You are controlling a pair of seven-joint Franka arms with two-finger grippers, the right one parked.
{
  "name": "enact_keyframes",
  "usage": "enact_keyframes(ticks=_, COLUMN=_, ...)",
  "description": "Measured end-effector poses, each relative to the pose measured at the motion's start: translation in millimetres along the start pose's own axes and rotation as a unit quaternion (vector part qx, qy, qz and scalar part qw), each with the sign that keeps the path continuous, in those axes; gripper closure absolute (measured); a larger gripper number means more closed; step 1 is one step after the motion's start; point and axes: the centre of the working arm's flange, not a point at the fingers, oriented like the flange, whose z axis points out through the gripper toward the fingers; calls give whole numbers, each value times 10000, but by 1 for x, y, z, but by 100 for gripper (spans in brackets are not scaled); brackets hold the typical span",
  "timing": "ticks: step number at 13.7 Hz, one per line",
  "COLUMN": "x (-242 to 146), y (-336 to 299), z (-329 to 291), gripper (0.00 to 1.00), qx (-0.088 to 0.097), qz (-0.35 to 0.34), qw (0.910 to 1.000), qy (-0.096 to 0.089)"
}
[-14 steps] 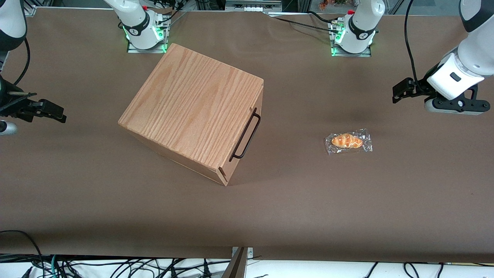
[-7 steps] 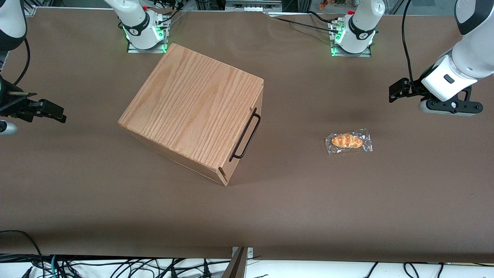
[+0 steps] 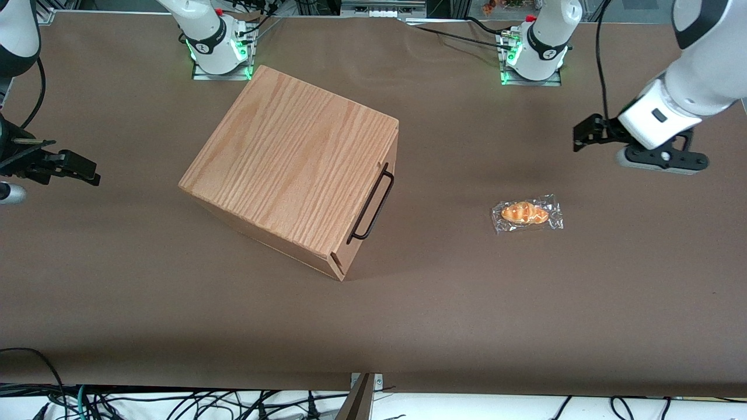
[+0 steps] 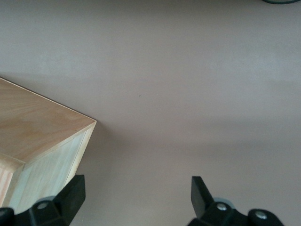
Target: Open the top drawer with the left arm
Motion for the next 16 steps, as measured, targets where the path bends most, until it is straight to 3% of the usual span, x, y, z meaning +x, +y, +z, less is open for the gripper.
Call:
enact_keyframes(ticks=2, x=11, y=39, z=10, gripper=0, qx=-259, qz=292, qw=9992, qy=-58)
enact_keyframes(ticks=7, x=67, y=126, z=40, gripper=0, qx=-508, qz=1024, qw=9934, qy=-71)
enact_keyframes(ticks=8, x=77, y=144, z=49, gripper=0, qx=-588, qz=1135, qw=9918, qy=4)
enact_keyframes(ticks=11, x=99, y=193, z=79, gripper=0, qx=-1187, qz=1243, qw=9845, qy=341)
enact_keyframes(ticks=12, x=105, y=202, z=89, gripper=0, qx=-1300, qz=1231, qw=9829, qy=441)
enact_keyframes(ticks=16, x=120, y=231, z=124, gripper=0, qx=-1448, qz=1271, qw=9784, qy=756)
